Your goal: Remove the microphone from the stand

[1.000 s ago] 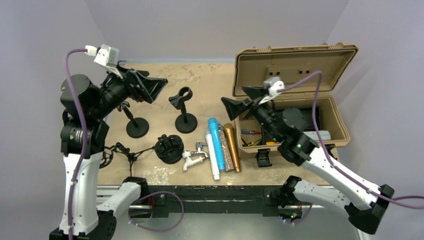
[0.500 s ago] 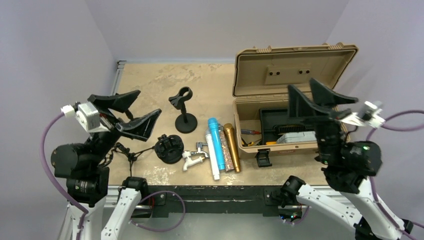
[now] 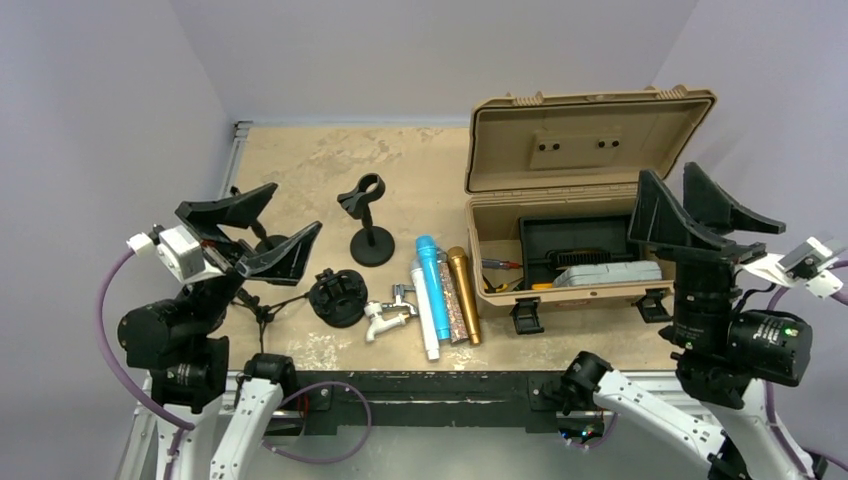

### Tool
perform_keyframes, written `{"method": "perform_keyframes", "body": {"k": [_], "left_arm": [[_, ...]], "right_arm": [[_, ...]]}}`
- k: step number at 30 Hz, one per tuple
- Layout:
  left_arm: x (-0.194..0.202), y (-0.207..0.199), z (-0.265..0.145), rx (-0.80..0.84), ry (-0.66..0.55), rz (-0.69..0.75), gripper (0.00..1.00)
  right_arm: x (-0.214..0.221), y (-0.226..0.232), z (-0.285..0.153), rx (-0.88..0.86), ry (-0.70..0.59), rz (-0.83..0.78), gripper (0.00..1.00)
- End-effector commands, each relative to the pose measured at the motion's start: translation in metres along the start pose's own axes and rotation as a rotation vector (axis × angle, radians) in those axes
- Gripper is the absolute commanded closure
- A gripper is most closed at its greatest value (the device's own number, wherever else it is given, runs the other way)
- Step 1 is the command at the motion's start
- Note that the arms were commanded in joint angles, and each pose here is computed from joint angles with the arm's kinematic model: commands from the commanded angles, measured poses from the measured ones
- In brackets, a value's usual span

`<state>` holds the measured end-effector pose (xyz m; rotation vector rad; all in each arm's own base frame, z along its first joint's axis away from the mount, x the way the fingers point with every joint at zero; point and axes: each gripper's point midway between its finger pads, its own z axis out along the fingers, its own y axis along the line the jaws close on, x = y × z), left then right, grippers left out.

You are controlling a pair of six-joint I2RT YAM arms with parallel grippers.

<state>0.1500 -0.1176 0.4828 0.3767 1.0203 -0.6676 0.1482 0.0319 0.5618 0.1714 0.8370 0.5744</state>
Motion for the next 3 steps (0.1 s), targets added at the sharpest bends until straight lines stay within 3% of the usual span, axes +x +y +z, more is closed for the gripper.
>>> {"method": "perform_keyframes", "body": {"k": [1, 3], "left_arm": [[0.0019, 0.0068, 0.0043, -0.006, -0.005, 0.05, 0.09], [0.0037, 0.0084, 0.0027, -0.015, -0.004, 0.054, 0.1]], "right_arm": [[0.0021, -0.0125, 0.0038, 0.081, -0.005, -0.019, 0.01], [0.0023, -0.0182, 0.0053, 0.118, 0.001, -0.032, 0.01]]}}
